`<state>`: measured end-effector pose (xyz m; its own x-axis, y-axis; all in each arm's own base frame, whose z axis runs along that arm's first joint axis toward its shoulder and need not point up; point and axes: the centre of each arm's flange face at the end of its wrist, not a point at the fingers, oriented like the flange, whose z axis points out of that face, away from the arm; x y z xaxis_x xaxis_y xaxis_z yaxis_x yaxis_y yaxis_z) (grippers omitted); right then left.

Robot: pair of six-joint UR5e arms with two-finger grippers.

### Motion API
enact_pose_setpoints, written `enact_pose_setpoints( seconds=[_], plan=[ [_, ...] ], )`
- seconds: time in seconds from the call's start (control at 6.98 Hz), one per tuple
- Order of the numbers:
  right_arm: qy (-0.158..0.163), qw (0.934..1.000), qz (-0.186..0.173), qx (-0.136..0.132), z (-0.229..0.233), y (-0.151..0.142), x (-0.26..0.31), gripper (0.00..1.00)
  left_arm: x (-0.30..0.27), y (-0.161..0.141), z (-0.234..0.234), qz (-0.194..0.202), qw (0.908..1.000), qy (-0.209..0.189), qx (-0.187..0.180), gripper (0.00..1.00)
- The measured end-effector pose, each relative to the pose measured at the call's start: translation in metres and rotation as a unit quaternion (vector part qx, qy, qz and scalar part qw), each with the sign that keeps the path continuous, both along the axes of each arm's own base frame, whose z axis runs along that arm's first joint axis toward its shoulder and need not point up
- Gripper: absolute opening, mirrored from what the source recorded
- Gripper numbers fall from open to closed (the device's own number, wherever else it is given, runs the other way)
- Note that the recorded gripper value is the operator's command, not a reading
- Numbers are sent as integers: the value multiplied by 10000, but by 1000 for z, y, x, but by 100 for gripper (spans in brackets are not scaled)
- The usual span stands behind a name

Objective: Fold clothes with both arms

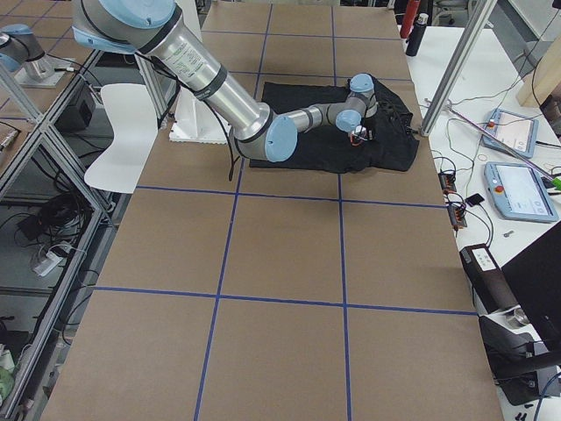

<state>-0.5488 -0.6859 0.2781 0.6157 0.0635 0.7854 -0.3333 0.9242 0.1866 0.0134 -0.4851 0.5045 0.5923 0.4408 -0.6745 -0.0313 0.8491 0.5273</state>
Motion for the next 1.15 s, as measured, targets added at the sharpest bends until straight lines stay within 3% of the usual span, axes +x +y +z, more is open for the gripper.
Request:
enact_pose_setpoints(
  seconds=[0.14, 0.57, 0.72, 0.86, 1.15],
  plan=[
    [7, 10000, 54, -30, 0, 4, -6, 100, 28, -16, -23, 8, 9998, 195, -51, 99],
    [-192, 9997, 135, -6, -14, 14, -3, 100, 137, -105, -85, 144, 9979, 549, -304, 90],
    [-363, 9993, 122, -21, -18, 26, 7, 100, 172, -131, -87, 88, 9989, 449, -123, 100],
    [-480, 9988, 58, -61, -22, 41, 19, 100, 201, -147, -72, -23, 9994, 317, 98, 100],
    [-560, 9984, -22, -120, -29, 66, 45, 100, 232, -176, -40, -252, 9994, 213, -46, 94]
  ],
)
